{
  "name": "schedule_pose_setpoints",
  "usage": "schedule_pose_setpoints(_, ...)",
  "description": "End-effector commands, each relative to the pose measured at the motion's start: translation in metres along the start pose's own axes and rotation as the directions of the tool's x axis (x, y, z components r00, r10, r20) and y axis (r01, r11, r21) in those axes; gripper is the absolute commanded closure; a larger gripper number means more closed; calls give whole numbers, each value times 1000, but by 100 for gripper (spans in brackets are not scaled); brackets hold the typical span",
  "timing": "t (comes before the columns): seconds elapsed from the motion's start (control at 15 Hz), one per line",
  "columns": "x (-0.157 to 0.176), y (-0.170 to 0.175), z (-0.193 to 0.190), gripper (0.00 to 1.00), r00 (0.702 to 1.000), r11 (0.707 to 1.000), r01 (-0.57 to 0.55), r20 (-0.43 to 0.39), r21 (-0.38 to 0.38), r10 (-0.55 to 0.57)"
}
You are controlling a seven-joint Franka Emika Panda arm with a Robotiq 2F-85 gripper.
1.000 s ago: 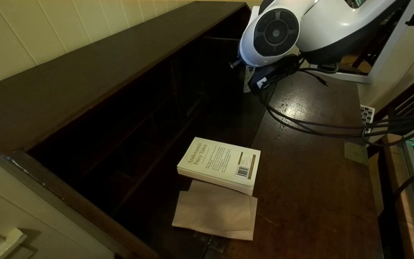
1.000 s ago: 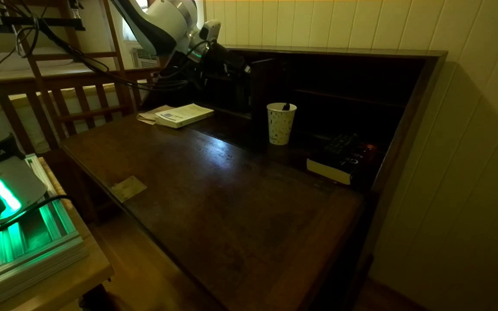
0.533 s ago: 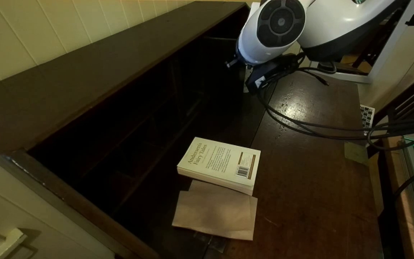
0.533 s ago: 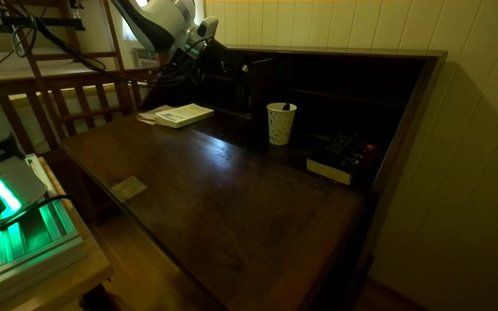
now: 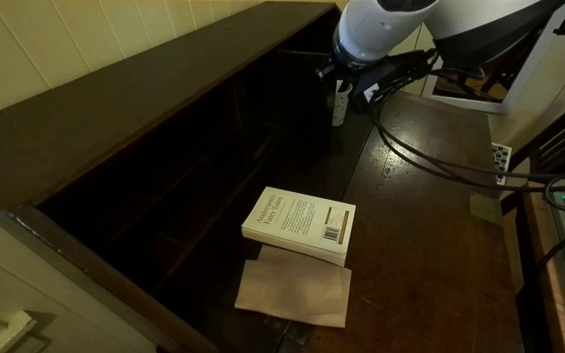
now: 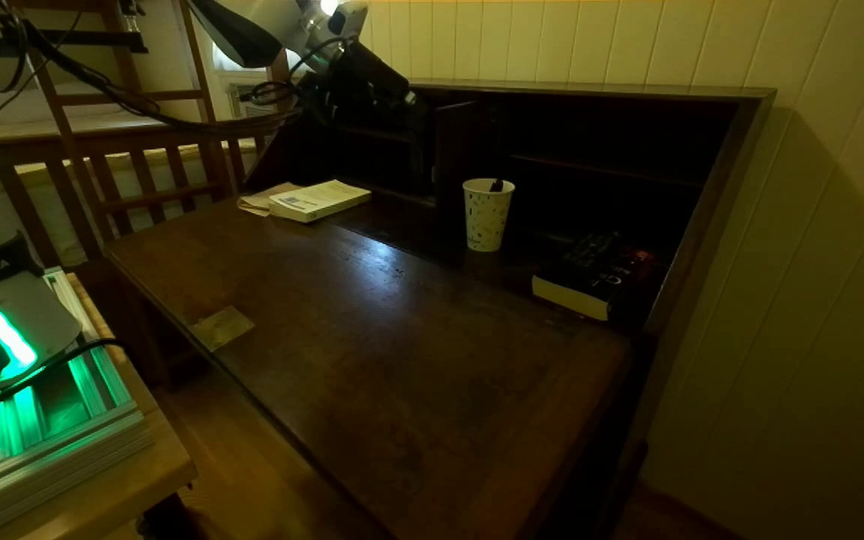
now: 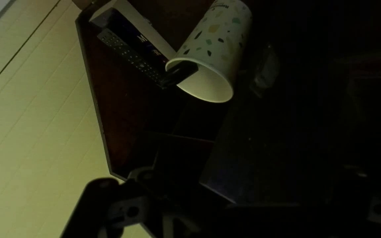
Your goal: Open the compartment on the dresser
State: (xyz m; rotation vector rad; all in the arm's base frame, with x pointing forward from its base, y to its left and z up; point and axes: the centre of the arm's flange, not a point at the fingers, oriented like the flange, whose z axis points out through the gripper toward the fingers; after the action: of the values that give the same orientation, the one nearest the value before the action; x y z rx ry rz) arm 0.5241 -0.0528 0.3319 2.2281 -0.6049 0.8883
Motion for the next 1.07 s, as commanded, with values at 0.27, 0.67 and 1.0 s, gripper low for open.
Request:
schedule_pose_setpoints(0.27, 20, 36, -47, 0, 992, 990, -23, 125, 136, 6)
schedule_pose_setpoints(0.67, 32, 61, -55, 0, 976, 982, -3, 212, 190, -38)
schedule_pose_setpoints(1.0, 41, 76, -59, 0, 967, 965, 13, 243, 263, -79)
